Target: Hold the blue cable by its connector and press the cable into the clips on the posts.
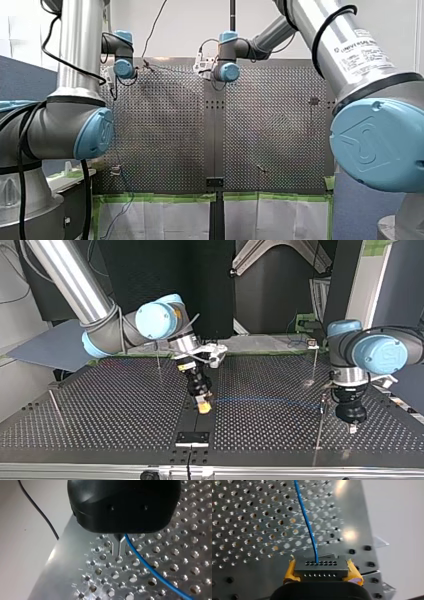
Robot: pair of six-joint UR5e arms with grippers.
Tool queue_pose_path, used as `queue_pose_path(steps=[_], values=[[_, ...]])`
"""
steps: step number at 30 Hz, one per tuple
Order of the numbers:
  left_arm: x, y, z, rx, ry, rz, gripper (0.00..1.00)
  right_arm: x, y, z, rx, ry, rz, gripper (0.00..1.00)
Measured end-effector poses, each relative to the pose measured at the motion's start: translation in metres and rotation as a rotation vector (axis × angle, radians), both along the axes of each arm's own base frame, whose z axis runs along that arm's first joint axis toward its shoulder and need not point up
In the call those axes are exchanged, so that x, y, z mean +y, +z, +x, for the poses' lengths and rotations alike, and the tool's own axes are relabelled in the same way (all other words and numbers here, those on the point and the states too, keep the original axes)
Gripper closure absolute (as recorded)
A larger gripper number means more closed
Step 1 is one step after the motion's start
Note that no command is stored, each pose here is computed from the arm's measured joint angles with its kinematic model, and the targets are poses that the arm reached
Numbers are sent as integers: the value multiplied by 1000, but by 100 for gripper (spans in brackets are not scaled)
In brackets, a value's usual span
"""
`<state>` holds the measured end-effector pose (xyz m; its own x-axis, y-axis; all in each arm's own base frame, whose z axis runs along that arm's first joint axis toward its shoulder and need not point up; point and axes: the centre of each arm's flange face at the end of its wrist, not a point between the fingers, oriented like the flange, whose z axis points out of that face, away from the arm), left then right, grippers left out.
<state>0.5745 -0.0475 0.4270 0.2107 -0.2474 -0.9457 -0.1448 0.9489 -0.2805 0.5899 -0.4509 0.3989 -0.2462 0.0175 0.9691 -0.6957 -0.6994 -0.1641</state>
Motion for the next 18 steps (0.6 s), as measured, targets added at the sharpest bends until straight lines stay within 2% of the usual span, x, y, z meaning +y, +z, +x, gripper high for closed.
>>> queue_pose_path(steps=[7, 12, 16, 17, 18], values=[[9, 1, 4, -12, 1, -13, 100, -13, 5, 7, -1, 0, 4, 100], [11, 2, 5, -19, -8, -16, 100, -18, 22, 10, -23, 5, -17, 100], [10, 3, 6, -26, -35, -25, 100, -21, 39, 12, -43, 9, -38, 100], [9, 3, 7, -28, -42, -25, 87, -21, 43, 12, -46, 10, -42, 100], [8, 4, 7, -30, -47, -26, 87, -21, 47, 12, -50, 10, -46, 100]])
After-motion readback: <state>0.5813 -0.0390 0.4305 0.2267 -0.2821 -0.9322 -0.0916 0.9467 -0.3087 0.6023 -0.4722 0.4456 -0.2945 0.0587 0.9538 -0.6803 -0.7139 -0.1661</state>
